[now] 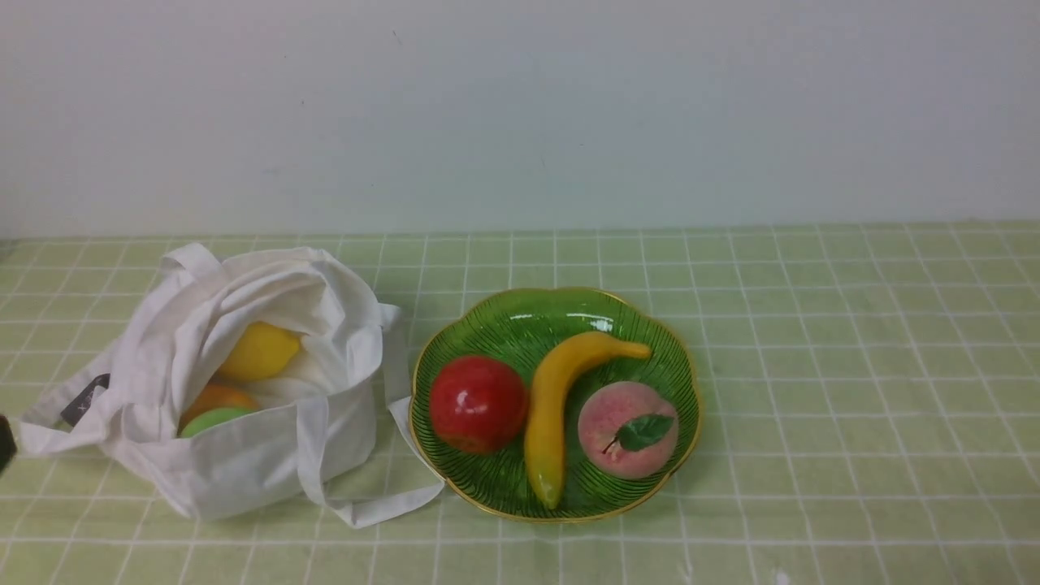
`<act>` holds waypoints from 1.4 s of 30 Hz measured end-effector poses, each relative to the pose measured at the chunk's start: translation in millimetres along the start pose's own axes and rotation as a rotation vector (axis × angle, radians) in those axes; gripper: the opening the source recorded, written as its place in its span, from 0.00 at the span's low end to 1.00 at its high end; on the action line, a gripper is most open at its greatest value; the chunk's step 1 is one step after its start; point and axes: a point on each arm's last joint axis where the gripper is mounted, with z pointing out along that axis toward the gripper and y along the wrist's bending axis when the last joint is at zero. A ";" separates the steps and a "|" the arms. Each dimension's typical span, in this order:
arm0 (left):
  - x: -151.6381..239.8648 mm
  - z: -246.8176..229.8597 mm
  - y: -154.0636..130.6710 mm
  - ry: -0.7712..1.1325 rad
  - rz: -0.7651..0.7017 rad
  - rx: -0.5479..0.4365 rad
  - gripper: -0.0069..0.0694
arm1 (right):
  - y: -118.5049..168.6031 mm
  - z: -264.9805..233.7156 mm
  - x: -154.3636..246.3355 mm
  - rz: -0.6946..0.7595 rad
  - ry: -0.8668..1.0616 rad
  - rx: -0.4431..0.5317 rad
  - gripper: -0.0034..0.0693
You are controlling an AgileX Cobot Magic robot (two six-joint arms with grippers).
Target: Take the fruit out of the bag on the green coffee tablecloth and place them on the plate.
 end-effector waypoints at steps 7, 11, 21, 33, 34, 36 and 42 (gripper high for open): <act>100.7 17.6 -3.1 0.118 -0.020 -0.087 0.26 | 0.0 0.0 0.0 0.000 0.000 0.000 0.03; 128.4 22.7 -3.9 0.179 -0.038 -0.109 0.26 | 0.0 0.0 0.0 0.000 0.000 0.000 0.03; 127.4 23.7 -2.1 0.141 -0.106 -0.149 0.26 | 0.0 0.0 0.0 0.000 0.000 0.000 0.03; 126.8 24.1 -5.8 0.136 -0.078 -0.079 0.26 | 0.0 0.0 0.0 0.000 0.000 0.000 0.03; 126.8 24.1 -5.8 0.136 -0.078 -0.079 0.26 | 0.0 0.0 0.0 0.000 0.000 0.000 0.03; 126.8 24.1 -5.8 0.136 -0.078 -0.079 0.26 | 0.0 0.0 0.0 0.000 0.000 0.000 0.03; 126.8 24.1 -5.8 0.136 -0.078 -0.079 0.26 | 0.0 0.0 0.0 0.000 0.000 0.000 0.03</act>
